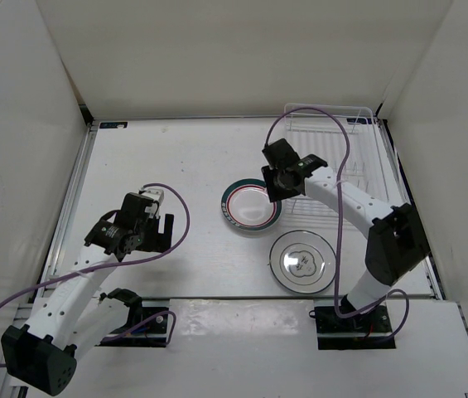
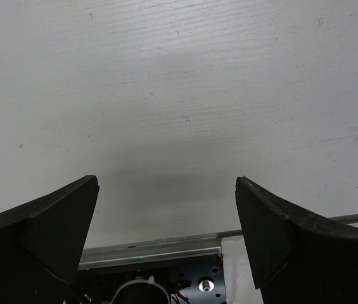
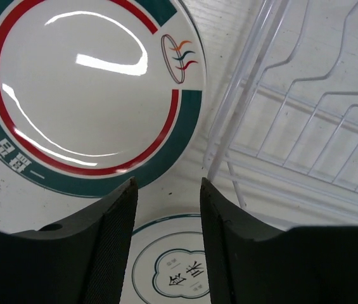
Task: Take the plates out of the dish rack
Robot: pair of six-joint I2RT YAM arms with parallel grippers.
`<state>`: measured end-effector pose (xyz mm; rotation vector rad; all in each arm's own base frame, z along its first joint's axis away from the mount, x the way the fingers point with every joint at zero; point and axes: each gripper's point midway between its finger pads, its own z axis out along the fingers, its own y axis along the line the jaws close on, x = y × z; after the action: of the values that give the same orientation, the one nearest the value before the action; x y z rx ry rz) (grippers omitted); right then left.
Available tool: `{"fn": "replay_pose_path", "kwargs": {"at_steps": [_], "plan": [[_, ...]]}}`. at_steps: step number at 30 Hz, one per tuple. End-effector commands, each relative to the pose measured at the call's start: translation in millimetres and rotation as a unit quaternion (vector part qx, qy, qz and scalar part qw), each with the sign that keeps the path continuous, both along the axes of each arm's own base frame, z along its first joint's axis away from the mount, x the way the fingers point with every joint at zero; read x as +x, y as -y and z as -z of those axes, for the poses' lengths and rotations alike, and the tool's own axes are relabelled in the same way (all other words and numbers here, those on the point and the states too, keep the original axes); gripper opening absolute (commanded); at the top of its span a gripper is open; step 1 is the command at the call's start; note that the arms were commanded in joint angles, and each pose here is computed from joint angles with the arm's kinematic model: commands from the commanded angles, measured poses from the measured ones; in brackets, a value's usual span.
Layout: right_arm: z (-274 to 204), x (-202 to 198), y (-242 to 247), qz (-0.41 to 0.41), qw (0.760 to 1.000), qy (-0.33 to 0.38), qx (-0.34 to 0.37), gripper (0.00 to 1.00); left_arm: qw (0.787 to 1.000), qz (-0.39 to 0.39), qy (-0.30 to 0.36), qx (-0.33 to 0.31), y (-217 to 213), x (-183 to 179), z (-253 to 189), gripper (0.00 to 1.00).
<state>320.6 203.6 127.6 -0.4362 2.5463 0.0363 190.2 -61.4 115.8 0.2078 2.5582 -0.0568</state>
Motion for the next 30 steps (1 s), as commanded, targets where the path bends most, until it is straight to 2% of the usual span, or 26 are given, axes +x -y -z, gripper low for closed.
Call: {"fn": "replay_pose_path", "kwargs": {"at_steps": [1, 10, 16, 21, 23, 24, 27, 30], "plan": [[-12, 21, 3, 0.012, 1.0, 0.021, 0.013, 0.48, 1.0, 0.007, 0.014, -0.009, 5, 4, -12, 1.0], [-5, 24, 16, 0.029, 0.999, 0.005, 0.02, 0.47, 1.0, 0.005, 0.016, -0.01, 4, 5, -13, 1.0], [-26, 18, 3, -0.006, 0.998, 0.014, 0.067, 0.47, 1.0, 0.005, 0.018, -0.011, 4, 5, -14, 1.0], [-54, 10, -13, -0.052, 0.993, 0.012, 0.107, 0.6, 1.0, 0.005, 0.018, -0.01, 4, 6, -13, 1.0], [-70, 5, -15, -0.057, 0.992, 0.008, 0.112, 0.68, 1.0, 0.005, 0.02, -0.011, 4, 6, -14, 1.0], [-80, 0, -14, -0.056, 0.992, 0.004, 0.114, 0.76, 1.0, 0.005, 0.019, -0.011, 5, 6, -14, 1.0], [-94, -9, -10, -0.059, 0.99, 0.012, 0.124, 0.85, 1.0, 0.005, 0.018, -0.01, 4, 6, -13, 1.0], [-98, -32, -7, -0.068, 0.986, 0.008, 0.15, 0.9, 1.0, 0.004, 0.019, -0.01, 4, 5, -13, 1.0]]}}
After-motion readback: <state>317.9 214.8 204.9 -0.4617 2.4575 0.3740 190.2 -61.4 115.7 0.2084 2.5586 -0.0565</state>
